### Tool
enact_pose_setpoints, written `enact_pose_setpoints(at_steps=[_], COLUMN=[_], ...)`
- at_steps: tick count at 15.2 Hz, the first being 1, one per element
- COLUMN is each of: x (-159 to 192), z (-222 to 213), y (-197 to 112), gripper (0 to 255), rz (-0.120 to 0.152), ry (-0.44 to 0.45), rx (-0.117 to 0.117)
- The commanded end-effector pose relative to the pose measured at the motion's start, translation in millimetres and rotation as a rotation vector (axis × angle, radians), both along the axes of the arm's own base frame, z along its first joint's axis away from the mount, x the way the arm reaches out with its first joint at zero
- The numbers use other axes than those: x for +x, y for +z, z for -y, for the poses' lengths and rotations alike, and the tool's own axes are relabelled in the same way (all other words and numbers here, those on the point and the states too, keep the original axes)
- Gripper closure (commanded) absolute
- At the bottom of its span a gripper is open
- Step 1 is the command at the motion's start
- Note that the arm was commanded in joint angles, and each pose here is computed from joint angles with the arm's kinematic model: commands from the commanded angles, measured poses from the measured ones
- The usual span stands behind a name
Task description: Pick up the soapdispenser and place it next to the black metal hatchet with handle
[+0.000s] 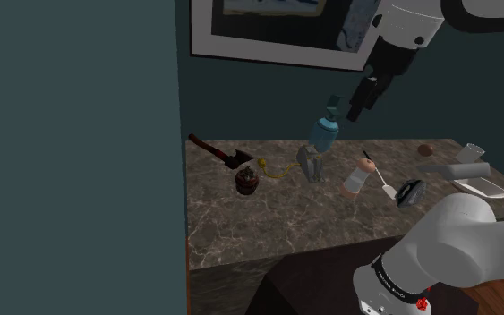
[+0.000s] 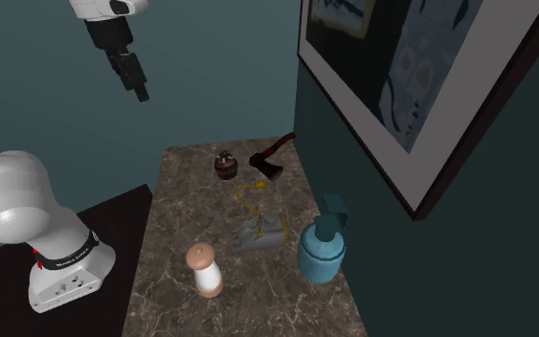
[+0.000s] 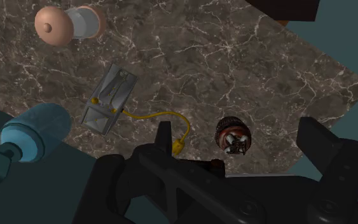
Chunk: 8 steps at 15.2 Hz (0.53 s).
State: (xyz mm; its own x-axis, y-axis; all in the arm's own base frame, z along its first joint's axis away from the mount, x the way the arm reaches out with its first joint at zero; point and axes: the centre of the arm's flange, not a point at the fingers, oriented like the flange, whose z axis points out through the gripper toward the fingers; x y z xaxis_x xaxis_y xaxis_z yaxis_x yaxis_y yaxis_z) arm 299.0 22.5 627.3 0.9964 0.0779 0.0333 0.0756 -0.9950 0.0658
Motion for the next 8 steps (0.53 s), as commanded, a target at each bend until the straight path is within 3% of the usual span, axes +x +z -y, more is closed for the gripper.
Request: enact_pose_setpoints(at_steps=[1, 8], x=[0, 42], z=[0, 67], y=[0, -39], gripper=[0, 0], rz=[0.0, 0.05], ry=[0.0, -0.094], rx=[0.0, 0.001])
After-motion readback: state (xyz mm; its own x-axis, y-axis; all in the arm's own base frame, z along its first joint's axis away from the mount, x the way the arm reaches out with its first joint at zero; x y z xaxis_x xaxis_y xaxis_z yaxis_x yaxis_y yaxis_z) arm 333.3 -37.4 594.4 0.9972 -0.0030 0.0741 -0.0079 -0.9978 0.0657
